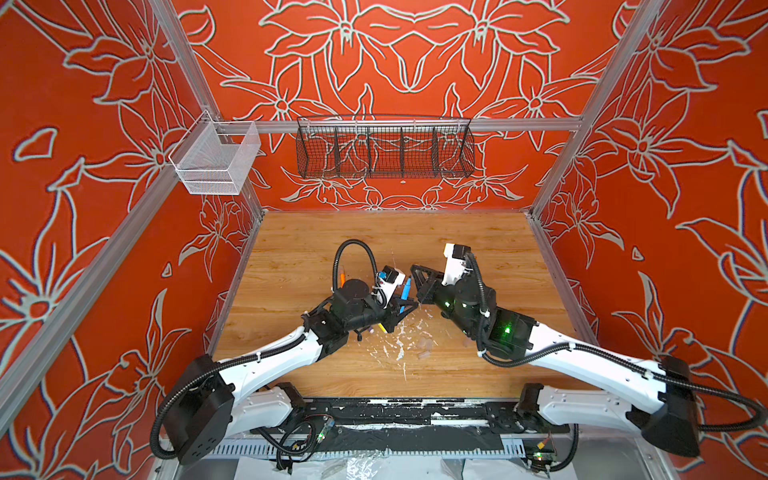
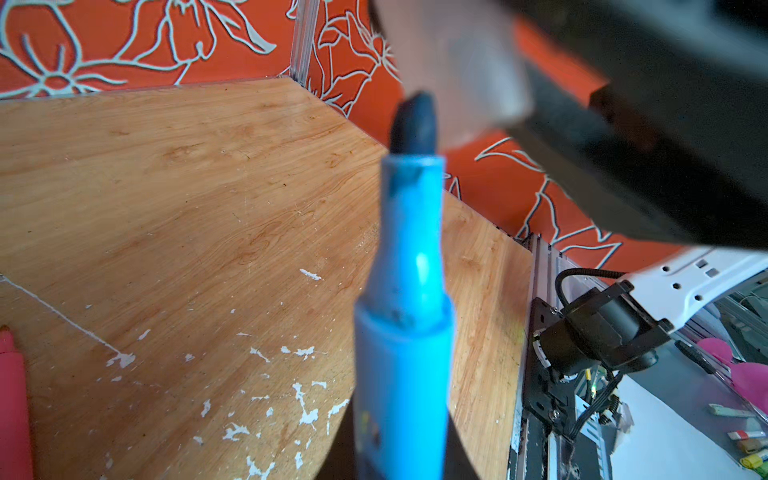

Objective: Insert the pens into the pen caps
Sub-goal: 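Lift the white cap with the right gripper toward the held blue marker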

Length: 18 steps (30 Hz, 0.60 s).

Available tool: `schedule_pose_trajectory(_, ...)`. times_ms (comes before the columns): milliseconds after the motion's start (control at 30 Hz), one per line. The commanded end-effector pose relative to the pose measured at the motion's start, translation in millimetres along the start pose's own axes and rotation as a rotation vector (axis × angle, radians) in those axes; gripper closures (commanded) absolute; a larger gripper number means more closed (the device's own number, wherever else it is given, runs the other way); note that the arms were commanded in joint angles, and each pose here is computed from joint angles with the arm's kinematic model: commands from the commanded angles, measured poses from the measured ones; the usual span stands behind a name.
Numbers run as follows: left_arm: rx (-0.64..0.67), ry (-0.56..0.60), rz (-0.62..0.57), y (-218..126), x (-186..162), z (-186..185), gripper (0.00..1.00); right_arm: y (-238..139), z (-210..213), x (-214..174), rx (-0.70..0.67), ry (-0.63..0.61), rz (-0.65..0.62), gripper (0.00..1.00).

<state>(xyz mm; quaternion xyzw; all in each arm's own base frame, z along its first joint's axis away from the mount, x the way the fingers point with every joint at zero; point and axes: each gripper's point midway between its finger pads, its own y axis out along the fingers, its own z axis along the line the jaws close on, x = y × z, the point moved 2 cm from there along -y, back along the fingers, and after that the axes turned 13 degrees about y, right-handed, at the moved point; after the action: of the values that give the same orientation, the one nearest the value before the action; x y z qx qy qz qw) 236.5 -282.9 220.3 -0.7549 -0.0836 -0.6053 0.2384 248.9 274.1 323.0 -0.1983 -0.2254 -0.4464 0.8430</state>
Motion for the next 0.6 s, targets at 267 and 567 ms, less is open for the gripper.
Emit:
schedule_pose_trajectory(267, -0.025, 0.024, -0.048, -5.1, 11.8, -5.9, 1.0, -3.3, 36.3, 26.6, 0.074, -0.008, -0.068, 1.0)
schedule_pose_trajectory(567, -0.016, 0.026, -0.044, -5.1, 11.5, -4.6, 1.0, 8.9, 42.6, 6.0, 0.06, -0.062, 0.032, 1.0)
